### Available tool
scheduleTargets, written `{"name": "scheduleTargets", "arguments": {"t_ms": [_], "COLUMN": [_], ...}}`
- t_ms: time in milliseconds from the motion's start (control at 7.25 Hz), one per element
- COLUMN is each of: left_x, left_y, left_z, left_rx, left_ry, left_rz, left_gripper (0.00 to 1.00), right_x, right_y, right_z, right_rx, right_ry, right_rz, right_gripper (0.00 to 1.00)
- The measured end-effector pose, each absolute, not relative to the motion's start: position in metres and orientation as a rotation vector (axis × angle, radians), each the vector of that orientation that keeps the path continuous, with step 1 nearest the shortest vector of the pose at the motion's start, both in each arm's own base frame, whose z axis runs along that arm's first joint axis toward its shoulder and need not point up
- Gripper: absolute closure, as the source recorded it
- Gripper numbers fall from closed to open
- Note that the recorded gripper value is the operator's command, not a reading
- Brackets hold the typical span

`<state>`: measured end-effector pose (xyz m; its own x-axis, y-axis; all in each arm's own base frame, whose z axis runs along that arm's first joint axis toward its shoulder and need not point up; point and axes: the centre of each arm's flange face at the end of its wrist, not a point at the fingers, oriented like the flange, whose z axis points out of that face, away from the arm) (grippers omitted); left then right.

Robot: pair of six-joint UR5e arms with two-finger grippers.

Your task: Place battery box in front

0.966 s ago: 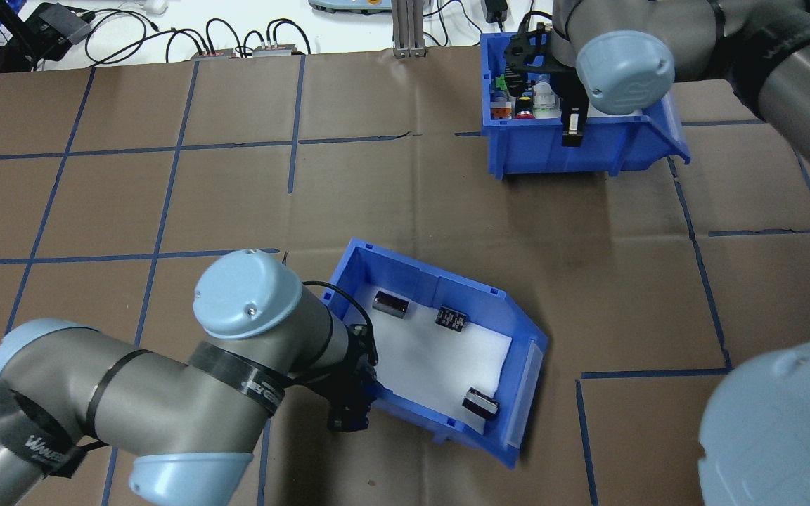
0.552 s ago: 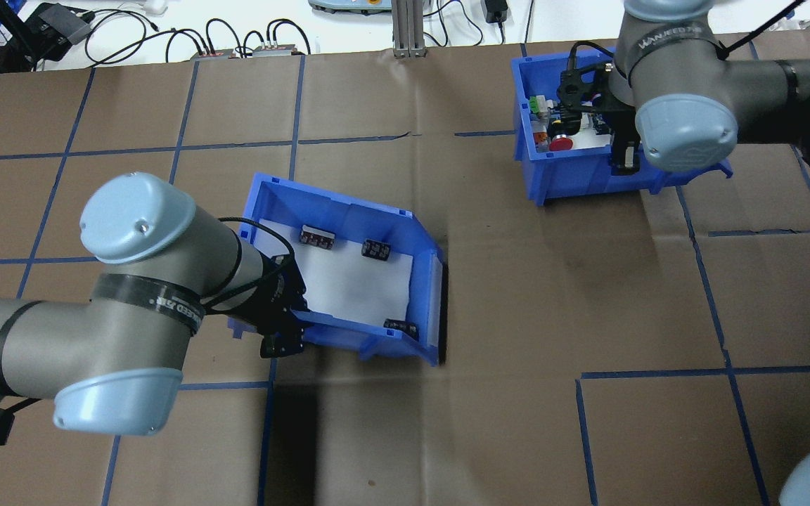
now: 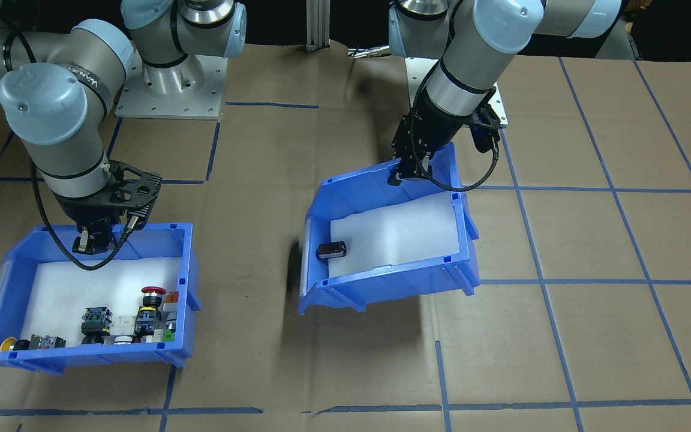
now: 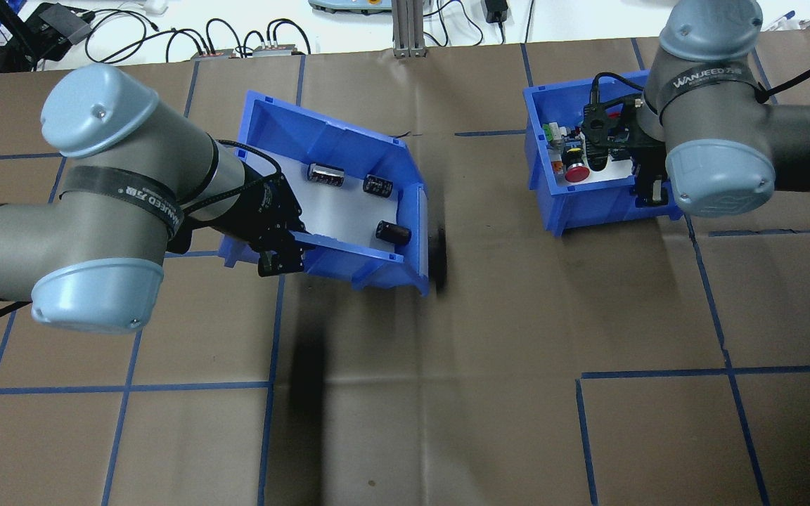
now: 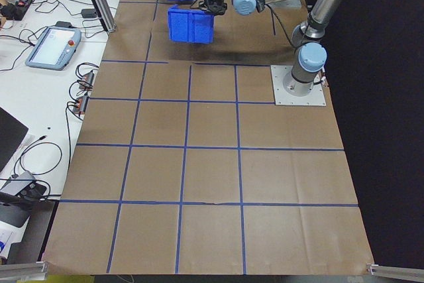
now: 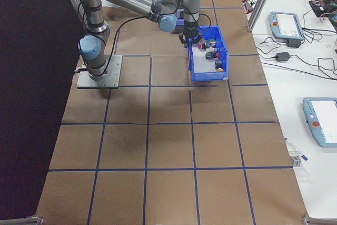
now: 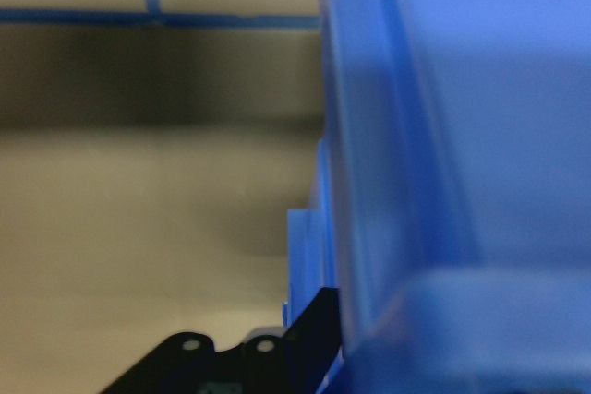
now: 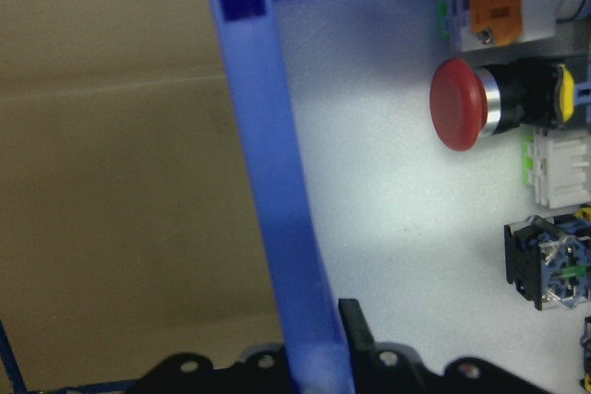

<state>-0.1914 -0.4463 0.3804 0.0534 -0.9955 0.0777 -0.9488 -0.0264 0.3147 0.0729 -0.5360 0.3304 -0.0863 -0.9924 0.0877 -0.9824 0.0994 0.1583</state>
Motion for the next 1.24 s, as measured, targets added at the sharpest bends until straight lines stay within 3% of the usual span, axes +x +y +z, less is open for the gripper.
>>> {"name": "scheduleTargets", "arguments": {"t_ms": [966,1241], "left_x": [-0.227,-0.231], "left_y": [-0.545,-0.560], "left_z": [0.349,0.321], "left_rx": [1.885,1.873], "left_ry": [-1.714,-1.676], "left_rz": [-0.544,-0.591], "left_gripper": [1.00,1.00], "right_x": [0.079,0.075], "right_y": [-0.423,-0.415], "right_z": [0.325,0.325], "right_rx": [2.064,2.083], "right_ry": [-2.139,-2.105], "right_rz": [-0.123,-0.120], "right_gripper": [0.98,0.98]}}
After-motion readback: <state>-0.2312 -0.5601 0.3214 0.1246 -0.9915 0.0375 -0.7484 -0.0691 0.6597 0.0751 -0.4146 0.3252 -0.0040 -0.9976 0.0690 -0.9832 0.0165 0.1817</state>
